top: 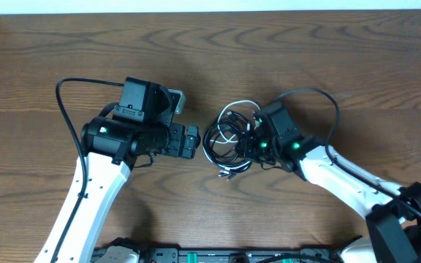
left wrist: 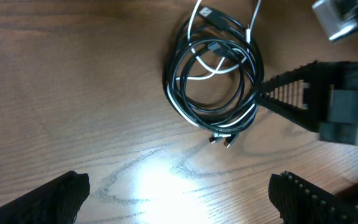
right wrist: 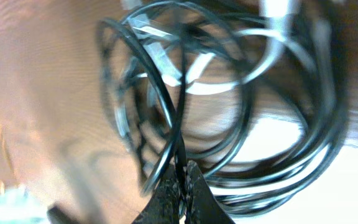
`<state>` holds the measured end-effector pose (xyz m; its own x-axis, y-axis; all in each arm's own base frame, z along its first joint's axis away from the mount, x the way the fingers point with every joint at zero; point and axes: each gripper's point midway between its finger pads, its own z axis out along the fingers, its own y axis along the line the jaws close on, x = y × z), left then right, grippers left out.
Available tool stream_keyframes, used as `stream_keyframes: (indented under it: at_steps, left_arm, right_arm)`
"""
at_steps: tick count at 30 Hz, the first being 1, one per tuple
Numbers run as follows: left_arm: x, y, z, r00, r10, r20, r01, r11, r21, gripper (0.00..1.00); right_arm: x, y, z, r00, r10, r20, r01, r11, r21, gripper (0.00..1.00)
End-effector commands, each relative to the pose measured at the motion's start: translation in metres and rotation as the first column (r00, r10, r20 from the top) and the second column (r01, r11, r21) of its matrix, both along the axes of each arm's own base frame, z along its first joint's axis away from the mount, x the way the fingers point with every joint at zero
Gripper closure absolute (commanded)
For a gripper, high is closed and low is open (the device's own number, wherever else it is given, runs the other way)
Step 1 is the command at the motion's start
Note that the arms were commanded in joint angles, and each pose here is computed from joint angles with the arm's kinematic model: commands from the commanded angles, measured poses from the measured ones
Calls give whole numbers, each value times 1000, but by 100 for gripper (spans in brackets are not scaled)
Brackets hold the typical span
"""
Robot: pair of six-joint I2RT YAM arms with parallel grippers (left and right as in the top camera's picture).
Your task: Untangle cables
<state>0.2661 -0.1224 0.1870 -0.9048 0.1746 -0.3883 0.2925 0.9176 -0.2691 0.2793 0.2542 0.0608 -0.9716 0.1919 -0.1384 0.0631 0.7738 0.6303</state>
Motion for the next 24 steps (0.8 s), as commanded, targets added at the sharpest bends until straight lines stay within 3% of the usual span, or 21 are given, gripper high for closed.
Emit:
stream_keyframes:
  at_steps: [1,6,14,17,21,24]
  left_arm:
    - [2,-4,6,999,-27,19,27,1000,-9,2]
    - [3,-4,6,999,-27,24,27,1000,-9,2]
    - [10,-7,7,998,-28,56,29,999,-20,2]
    - [11,-17,12,996,-55,66,60,995,-76,2]
    - [-5,-57,33,949,-280,144,308,919,-244,2]
    - [-10,-72,41,912,-357,202,401,878,-262,2]
  right_arm:
    - [9,23,80,963,163,213,-184,980,78,99]
    - [16,7,168,889,185,419,-196,980,-16,99]
    - [10,-66,298,724,29,689,77,989,-124,99]
    - [-1,-79,319,682,-3,731,107,990,-96,99]
    - [-9,-84,321,682,-3,731,107,990,-95,99]
    - [-11,-85,318,692,3,722,106,989,-106,99]
